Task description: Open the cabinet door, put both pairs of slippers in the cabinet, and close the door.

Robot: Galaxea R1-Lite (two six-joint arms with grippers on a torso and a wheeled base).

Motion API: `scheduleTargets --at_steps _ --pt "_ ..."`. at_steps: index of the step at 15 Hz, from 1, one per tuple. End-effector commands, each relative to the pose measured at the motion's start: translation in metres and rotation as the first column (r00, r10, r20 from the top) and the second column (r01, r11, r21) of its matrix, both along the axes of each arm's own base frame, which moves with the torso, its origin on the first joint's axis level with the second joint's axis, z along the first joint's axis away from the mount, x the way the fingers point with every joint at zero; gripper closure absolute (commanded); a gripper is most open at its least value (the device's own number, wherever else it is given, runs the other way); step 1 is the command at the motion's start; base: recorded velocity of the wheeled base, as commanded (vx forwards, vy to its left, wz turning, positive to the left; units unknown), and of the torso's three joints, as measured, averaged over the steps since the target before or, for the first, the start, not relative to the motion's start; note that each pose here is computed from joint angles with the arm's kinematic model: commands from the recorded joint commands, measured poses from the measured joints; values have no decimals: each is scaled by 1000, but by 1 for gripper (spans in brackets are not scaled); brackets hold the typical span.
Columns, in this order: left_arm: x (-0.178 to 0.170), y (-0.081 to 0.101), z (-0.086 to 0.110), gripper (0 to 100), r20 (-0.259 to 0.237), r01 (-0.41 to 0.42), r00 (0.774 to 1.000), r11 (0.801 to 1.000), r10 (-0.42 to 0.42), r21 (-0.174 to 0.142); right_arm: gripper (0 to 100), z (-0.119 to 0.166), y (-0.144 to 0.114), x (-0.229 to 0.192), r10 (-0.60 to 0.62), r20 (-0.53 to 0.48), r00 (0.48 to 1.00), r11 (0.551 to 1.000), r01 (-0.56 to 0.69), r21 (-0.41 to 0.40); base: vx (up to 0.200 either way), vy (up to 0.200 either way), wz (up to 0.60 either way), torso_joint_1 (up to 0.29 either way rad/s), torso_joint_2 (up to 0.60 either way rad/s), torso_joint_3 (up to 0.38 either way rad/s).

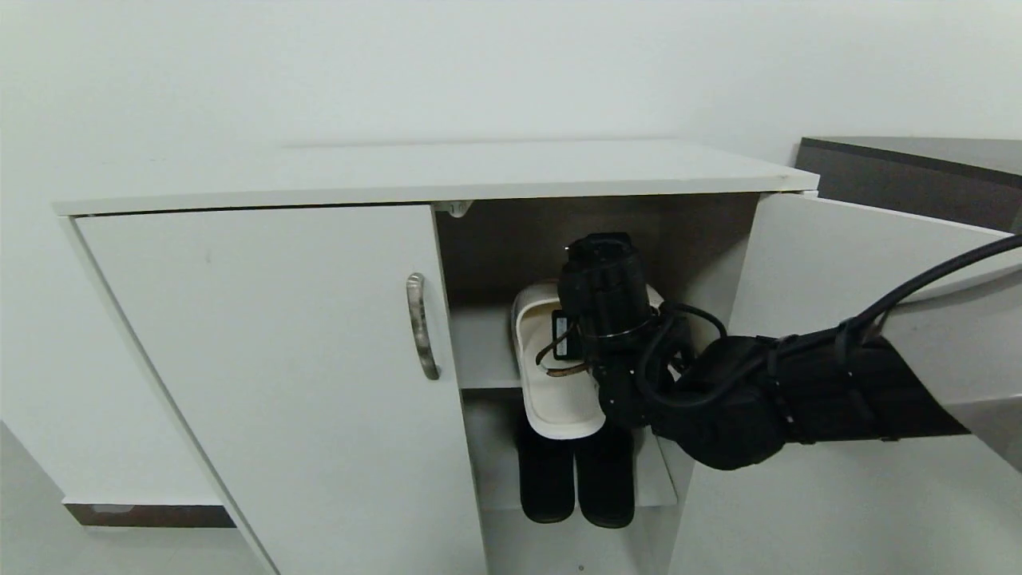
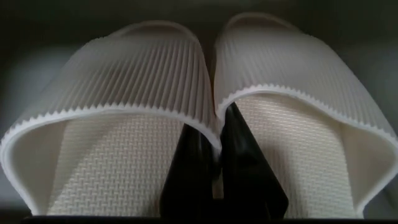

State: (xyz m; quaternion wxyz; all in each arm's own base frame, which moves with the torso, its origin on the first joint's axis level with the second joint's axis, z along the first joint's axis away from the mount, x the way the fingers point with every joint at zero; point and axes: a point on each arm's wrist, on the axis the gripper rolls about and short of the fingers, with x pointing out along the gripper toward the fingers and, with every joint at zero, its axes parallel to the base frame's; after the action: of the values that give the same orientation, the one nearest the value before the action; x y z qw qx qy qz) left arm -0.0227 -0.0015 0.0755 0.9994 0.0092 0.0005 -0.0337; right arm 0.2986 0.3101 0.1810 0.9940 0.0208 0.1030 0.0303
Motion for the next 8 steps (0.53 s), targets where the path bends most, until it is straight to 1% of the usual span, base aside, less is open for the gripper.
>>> scheduleTargets --at_steps 1,4,6,8 --pt "0 0 0 100 -1 0 1000 1000 0 -2 100 -9 11 21 -14 12 1000 1000 14 -4 0 0 0 0 0 0" --pt "0 0 0 100 -1 0 1000 1000 0 -2 100 -13 15 36 -27 25 999 1000 28 -8 0 0 0 0 0 0" --pt "0 0 0 100 -2 0 1000 1000 0 -3 100 -14 17 46 -31 35 999 1000 31 4 0 0 0 0 0 0" --pt "0 0 0 100 -1 0 1000 1000 0 -2 100 -18 15 55 -30 28 999 999 30 -11 0 0 0 0 0 0"
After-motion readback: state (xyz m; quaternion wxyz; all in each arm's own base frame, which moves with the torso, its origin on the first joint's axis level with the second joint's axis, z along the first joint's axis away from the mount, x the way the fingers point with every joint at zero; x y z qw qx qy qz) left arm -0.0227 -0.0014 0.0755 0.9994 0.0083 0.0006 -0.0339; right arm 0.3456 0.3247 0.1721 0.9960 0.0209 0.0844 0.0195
